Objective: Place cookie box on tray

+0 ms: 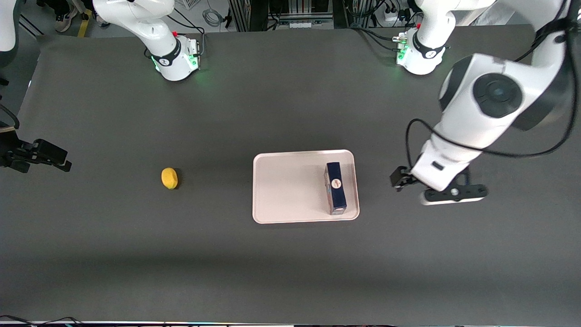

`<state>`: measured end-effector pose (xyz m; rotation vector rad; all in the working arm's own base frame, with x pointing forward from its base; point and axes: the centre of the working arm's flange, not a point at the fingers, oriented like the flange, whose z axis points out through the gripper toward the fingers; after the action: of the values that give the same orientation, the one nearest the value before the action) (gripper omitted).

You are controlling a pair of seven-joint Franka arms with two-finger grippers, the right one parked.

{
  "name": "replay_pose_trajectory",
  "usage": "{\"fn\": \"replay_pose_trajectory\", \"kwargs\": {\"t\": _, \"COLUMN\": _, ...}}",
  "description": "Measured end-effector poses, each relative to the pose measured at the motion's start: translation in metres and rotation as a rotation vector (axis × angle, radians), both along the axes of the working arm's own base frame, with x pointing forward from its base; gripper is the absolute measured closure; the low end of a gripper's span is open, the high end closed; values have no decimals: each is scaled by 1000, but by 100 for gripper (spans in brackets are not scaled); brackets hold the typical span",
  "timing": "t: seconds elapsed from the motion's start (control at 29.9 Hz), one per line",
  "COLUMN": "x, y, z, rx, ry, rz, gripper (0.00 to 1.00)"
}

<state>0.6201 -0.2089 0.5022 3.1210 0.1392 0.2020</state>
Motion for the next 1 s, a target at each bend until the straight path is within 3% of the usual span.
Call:
{"fn": "replay_pose_trajectory", "kwargs": {"t": 0.27, "x": -11, "y": 68, "z": 42, "rx": 61, "ry": 30, "rz": -38, "gripper": 0}}
{"fn": "replay_pose_trajectory", "kwargs": {"t": 0.6, "x": -27, "y": 150, "z": 72, "rx": 40, "ry": 40, "rz": -20, "gripper": 0}}
{"fn": "replay_pose_trajectory", "kwargs": {"t": 1.0, "x": -66, "y": 178, "z": 86, "rx": 43, "ry": 41, "rz": 0, "gripper": 0}}
